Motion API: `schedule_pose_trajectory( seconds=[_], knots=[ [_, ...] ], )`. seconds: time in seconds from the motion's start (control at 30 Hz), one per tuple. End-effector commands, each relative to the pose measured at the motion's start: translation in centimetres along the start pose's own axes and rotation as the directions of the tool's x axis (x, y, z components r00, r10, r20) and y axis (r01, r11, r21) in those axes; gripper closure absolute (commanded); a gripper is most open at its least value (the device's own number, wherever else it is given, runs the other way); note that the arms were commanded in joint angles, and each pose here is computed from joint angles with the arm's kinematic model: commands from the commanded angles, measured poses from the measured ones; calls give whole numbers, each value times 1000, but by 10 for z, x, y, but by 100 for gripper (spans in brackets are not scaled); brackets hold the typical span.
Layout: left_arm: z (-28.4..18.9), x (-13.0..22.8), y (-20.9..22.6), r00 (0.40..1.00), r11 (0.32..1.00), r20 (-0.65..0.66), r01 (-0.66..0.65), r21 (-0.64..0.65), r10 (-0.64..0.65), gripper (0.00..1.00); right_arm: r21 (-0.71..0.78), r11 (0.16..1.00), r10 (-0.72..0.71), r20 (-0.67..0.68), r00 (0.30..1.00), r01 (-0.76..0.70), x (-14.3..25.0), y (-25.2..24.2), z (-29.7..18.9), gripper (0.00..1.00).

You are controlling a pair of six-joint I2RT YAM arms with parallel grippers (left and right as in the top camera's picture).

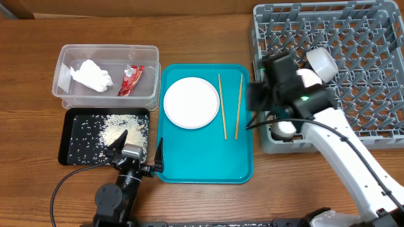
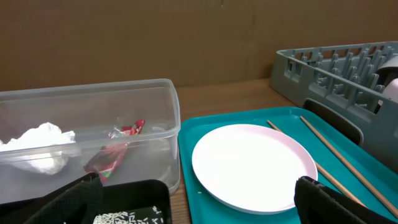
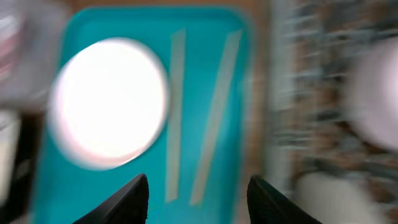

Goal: Sort waste into correct bins and load items into the dishwasher
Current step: 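Grasp the white plate with the right gripper and stand it in the rack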

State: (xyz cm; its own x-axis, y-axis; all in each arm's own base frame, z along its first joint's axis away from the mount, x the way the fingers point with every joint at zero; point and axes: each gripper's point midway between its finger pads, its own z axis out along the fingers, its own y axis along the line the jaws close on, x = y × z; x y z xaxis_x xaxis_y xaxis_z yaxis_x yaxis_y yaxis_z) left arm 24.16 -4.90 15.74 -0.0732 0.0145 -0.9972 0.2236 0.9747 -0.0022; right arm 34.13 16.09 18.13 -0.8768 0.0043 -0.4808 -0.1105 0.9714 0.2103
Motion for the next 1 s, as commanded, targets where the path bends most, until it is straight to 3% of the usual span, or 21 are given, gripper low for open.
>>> schedule_pose_trajectory(
  seconds=[0.0, 0.17, 0.33, 0.6, 0.67, 0.77, 0.97],
  knots=[
    [0, 0, -1, 1000, 1000, 4, -15, 7, 15, 0, -216, 976, -9, -119, 993, -17, 22, 59, 14, 47],
    [0, 0, -1, 1000, 1000, 4, -15, 7, 15, 0, -232, 973, -38, -145, 989, 3, 33, 86, 53, 49],
    [0, 0, -1, 1000, 1000, 4, -15, 7, 15, 0, -55, 982, 168, -175, 970, -180, 39, 66, 119, 54],
    [0, 0, -1, 1000, 1000, 4, -15, 7, 15, 0, 26, 954, 293, -300, 908, -300, 77, 61, 167, 57],
    [0, 0, -1, 1000, 1000, 4, -15, 7, 15, 0, 23, 954, 291, -317, 903, -299, 83, 64, 173, 63],
    [0, 0, -1, 1000, 1000, 4, -15, 7, 15, 0, 30, 955, 289, -325, 900, -296, 85, 63, 173, 94],
    [0, 0, -1, 1000, 1000, 4, -15, 7, 15, 0, -2, 957, 278, -278, 919, -290, 66, 65, 147, 96]
  ],
)
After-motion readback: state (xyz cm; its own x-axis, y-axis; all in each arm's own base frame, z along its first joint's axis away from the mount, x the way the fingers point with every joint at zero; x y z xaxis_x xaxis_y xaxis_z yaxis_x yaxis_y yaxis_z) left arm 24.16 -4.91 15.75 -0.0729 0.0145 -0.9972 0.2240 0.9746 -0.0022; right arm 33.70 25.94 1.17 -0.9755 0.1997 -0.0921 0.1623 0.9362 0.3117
